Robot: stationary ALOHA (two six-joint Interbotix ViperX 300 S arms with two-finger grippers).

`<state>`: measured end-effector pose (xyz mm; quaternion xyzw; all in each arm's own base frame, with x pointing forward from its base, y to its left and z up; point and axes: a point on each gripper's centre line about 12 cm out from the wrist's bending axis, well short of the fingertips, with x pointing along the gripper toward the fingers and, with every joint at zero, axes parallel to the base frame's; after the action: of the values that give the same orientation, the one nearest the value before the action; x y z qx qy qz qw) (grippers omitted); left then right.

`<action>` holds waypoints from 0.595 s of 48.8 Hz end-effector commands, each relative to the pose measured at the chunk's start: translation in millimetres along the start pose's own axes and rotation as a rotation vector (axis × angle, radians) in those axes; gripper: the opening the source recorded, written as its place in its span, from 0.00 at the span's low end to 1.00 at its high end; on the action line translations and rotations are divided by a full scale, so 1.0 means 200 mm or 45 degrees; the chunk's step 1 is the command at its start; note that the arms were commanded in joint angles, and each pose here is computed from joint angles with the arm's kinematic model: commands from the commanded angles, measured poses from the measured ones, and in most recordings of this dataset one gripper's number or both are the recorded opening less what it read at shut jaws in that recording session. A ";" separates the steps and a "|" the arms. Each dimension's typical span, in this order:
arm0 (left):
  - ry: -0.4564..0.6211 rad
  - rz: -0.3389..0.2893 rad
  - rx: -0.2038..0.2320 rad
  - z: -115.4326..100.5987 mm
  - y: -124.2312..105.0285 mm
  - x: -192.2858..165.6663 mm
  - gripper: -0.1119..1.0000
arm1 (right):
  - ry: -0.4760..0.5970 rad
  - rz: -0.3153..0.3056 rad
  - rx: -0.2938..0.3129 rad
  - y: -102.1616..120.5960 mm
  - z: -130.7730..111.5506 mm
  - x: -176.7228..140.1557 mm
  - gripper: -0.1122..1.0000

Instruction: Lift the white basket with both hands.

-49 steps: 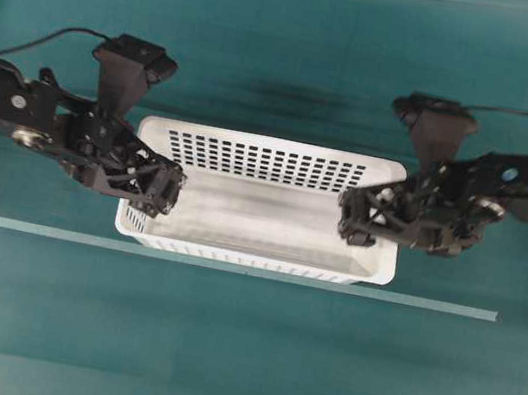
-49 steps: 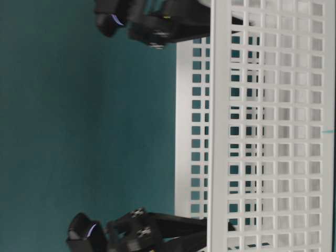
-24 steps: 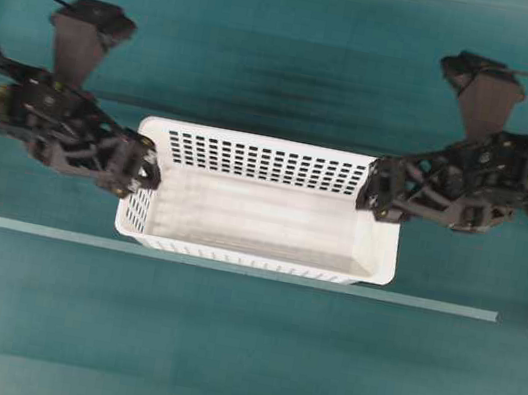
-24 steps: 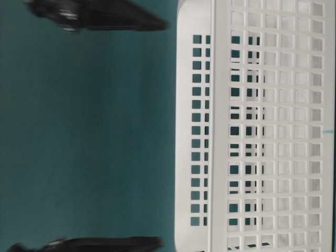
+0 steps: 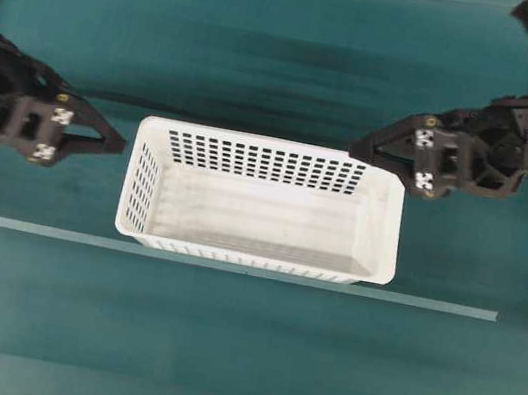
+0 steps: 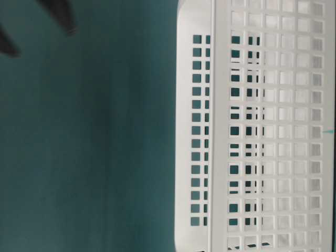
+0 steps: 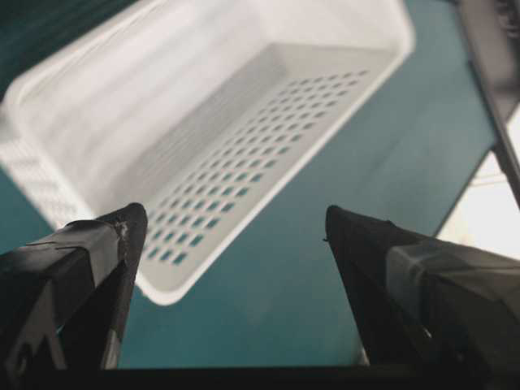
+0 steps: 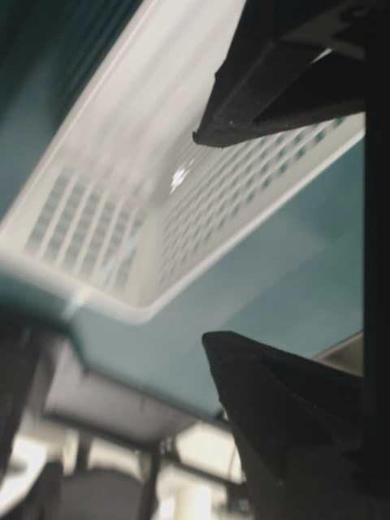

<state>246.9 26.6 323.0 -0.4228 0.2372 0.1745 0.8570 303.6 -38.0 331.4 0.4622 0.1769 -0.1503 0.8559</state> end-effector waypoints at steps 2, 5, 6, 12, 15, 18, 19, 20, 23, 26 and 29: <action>-0.075 -0.106 0.142 0.02 -0.05 -0.06 0.92 | -0.068 0.112 -0.080 0.07 0.02 -0.02 0.96; -0.125 -0.167 0.226 0.03 -0.08 -0.10 0.92 | -0.086 0.147 -0.126 0.08 0.01 -0.02 0.96; -0.139 -0.184 0.253 0.03 -0.08 -0.11 0.92 | -0.091 0.161 -0.148 0.09 0.00 -0.03 0.96; -0.222 -0.275 0.398 0.04 -0.13 -0.16 0.92 | -0.099 0.189 -0.245 0.11 -0.01 -0.03 0.96; -0.251 -0.300 0.445 0.04 -0.14 -0.18 0.92 | -0.107 0.204 -0.305 0.13 -0.02 -0.03 0.96; -0.269 -0.318 0.486 0.04 -0.15 -0.20 0.92 | -0.137 0.237 -0.371 0.15 -0.01 -0.04 0.95; -0.269 -0.318 0.497 0.04 -0.15 -0.21 0.92 | -0.150 0.255 -0.389 0.16 -0.02 -0.04 0.95; -0.275 -0.324 0.503 0.04 -0.15 -0.21 0.92 | -0.164 0.272 -0.412 0.17 -0.02 -0.05 0.94; -0.280 -0.331 0.524 0.04 -0.15 -0.23 0.92 | -0.230 0.334 -0.471 0.21 0.00 -0.07 0.93; -0.290 -0.347 0.533 0.04 -0.16 -0.24 0.92 | -0.309 0.401 -0.535 0.24 0.01 -0.11 0.93; -0.306 -0.360 0.551 0.04 -0.16 -0.27 0.92 | -0.369 0.451 -0.600 0.26 0.01 -0.15 0.93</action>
<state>220.4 9.7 371.6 -0.2422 0.1136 0.0533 0.9621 301.3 -13.0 373.5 0.2732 0.0362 -0.0326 0.9607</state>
